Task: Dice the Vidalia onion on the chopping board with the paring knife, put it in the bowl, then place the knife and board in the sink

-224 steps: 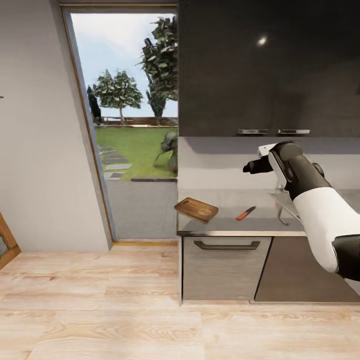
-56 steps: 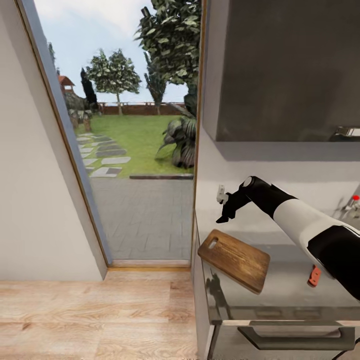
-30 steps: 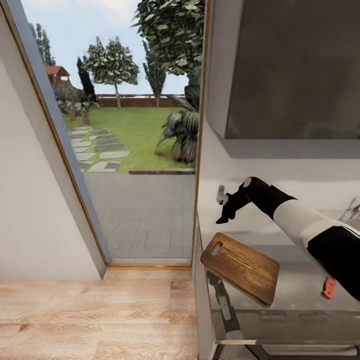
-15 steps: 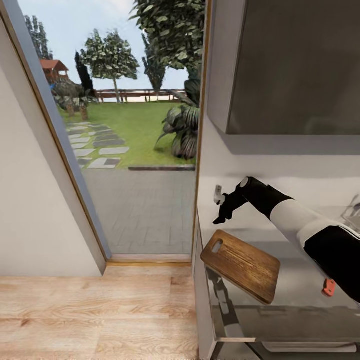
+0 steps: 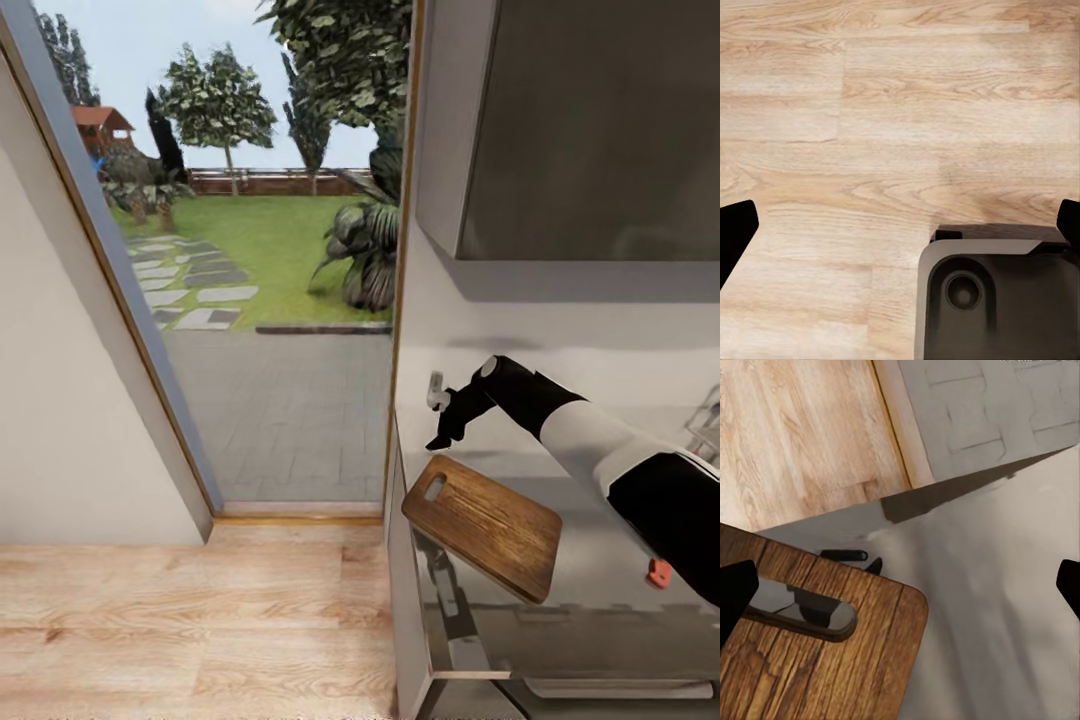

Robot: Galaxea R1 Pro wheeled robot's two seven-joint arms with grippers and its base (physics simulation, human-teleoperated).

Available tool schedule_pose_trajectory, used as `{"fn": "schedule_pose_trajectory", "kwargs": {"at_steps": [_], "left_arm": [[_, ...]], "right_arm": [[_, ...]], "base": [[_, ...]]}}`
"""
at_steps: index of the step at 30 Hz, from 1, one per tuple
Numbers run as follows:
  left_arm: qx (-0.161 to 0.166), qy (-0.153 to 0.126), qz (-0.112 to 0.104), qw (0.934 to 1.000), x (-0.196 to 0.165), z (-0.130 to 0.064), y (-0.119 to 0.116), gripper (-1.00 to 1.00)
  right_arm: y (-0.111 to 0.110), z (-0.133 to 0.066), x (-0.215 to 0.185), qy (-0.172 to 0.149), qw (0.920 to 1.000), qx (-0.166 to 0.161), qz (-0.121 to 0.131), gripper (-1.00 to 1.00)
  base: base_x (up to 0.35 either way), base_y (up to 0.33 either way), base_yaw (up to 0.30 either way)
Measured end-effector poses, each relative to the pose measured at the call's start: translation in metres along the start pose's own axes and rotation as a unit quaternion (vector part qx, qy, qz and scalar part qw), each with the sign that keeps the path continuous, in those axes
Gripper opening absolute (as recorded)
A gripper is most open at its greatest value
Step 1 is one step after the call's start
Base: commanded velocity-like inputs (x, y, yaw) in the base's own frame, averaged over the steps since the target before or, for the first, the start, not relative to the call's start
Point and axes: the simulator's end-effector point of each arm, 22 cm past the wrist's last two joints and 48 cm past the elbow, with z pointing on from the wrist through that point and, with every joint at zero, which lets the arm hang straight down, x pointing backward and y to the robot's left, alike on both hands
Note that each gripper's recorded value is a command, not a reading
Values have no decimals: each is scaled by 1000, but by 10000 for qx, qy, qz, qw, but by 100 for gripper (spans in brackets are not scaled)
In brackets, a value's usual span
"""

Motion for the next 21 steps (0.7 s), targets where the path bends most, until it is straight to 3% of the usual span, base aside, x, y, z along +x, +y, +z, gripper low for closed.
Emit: {"fn": "schedule_pose_trajectory", "kwargs": {"at_steps": [10,21], "left_arm": [[5,93,14,10000,7,-2,0,100],[9,183,26,9998,13,-3,-1,100]], "right_arm": [[11,18,27,272,9990,-196,-297,100],[15,29,34,321,9986,-286,-299,100]], "base": [[0,0,0],[0,0,0]]}}
